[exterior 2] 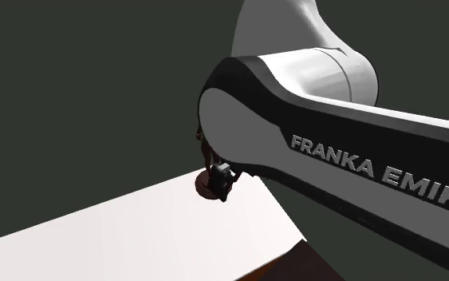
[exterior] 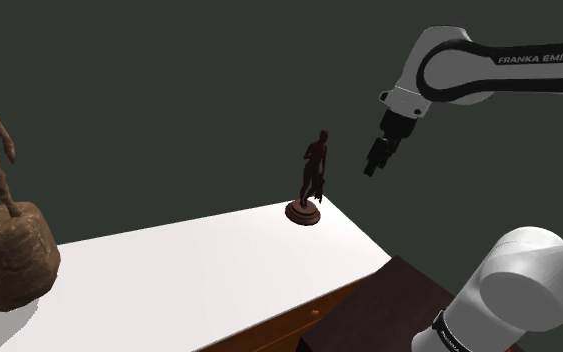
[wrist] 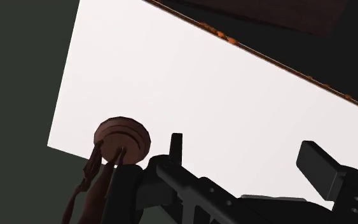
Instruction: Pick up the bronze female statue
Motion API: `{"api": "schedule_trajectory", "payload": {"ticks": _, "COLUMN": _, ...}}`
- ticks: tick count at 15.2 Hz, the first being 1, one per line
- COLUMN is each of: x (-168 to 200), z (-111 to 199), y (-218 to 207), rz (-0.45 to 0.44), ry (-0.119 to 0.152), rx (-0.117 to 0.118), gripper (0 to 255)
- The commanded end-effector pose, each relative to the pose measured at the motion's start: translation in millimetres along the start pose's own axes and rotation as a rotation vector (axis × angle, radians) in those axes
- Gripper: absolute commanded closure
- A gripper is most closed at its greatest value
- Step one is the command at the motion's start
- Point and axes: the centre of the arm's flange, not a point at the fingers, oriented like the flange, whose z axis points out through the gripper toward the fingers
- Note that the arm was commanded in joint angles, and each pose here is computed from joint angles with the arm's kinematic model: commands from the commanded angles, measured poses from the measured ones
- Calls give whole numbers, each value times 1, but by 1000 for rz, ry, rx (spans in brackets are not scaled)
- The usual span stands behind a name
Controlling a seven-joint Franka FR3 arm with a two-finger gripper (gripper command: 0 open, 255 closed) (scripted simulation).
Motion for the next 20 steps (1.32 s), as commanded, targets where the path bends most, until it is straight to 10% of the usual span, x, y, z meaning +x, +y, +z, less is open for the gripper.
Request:
{"api": "schedule_trajectory", "payload": {"ticks": 1, "x": 2, "z": 19, "y": 21, "rz": -31, "ry": 27, "rx": 4, "gripper": 0}}
{"api": "schedule_trajectory", "payload": {"ticks": 20, "x": 91, "z": 177, "y": 189, "rz": -290, "ry": 252, "rx": 55, "gripper": 0}}
